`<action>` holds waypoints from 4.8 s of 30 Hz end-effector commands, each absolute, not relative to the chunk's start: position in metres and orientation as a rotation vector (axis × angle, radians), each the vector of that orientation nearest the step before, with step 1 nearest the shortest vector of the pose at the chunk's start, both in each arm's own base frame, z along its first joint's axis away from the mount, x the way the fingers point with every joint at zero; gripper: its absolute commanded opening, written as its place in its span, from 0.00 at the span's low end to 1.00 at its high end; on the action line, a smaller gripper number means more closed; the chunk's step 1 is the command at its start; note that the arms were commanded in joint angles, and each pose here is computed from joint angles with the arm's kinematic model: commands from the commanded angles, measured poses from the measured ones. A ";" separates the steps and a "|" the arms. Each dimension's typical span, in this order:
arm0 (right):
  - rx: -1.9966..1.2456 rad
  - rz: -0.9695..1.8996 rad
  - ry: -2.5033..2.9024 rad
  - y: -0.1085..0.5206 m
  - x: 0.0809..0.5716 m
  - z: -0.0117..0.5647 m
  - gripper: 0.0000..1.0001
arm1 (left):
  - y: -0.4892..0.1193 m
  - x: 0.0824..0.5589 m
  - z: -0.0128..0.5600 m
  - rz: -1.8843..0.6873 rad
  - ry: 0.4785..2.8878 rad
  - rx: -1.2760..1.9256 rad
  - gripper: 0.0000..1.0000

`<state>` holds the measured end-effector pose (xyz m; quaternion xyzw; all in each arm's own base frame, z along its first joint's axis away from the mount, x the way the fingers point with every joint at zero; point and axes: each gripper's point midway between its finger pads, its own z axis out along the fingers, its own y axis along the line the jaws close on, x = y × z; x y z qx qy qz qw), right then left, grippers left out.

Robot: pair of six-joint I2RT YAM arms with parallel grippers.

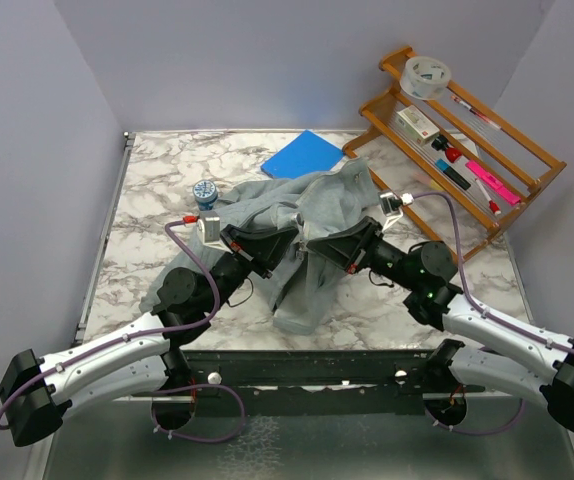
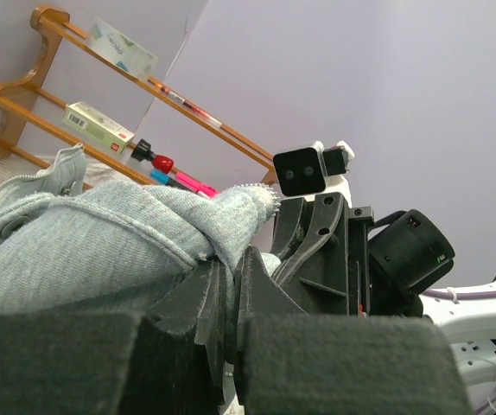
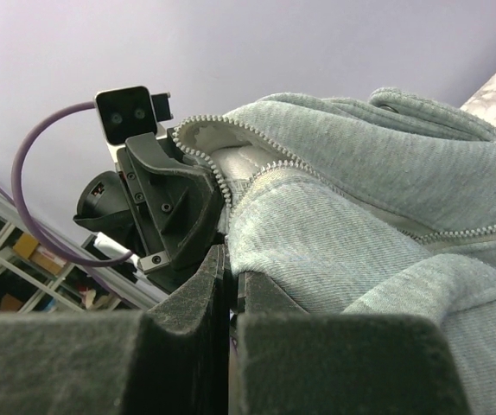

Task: Zip up the jacket
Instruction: Pick up the jacket from the center of the board, then insert the zipper into the jacket.

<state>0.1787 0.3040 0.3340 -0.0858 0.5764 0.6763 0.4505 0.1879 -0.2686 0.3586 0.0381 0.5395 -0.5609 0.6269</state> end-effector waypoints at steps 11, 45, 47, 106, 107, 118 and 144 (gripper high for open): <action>-0.184 1.704 1.302 0.301 0.180 0.368 0.01 | -0.268 0.173 0.391 -1.383 1.120 0.104 0.00; -0.133 1.761 1.278 0.298 0.178 0.374 0.00 | -0.265 0.173 0.385 -1.400 1.123 0.078 0.00; -0.122 1.761 1.278 0.297 0.179 0.375 0.00 | -0.266 0.173 0.384 -1.400 1.126 0.080 0.00; -0.180 1.775 1.296 0.303 0.173 0.370 0.00 | -0.261 0.167 0.397 -1.439 1.075 0.073 0.00; -0.179 1.775 1.293 0.303 0.174 0.371 0.00 | -0.261 0.167 0.396 -1.440 1.078 0.072 0.00; -0.192 1.775 1.283 0.303 0.173 0.374 0.01 | -0.261 0.168 0.393 -1.438 1.081 0.063 0.00; -0.238 1.799 1.264 0.305 0.165 0.378 0.01 | -0.256 0.174 0.390 -1.413 1.088 0.022 0.00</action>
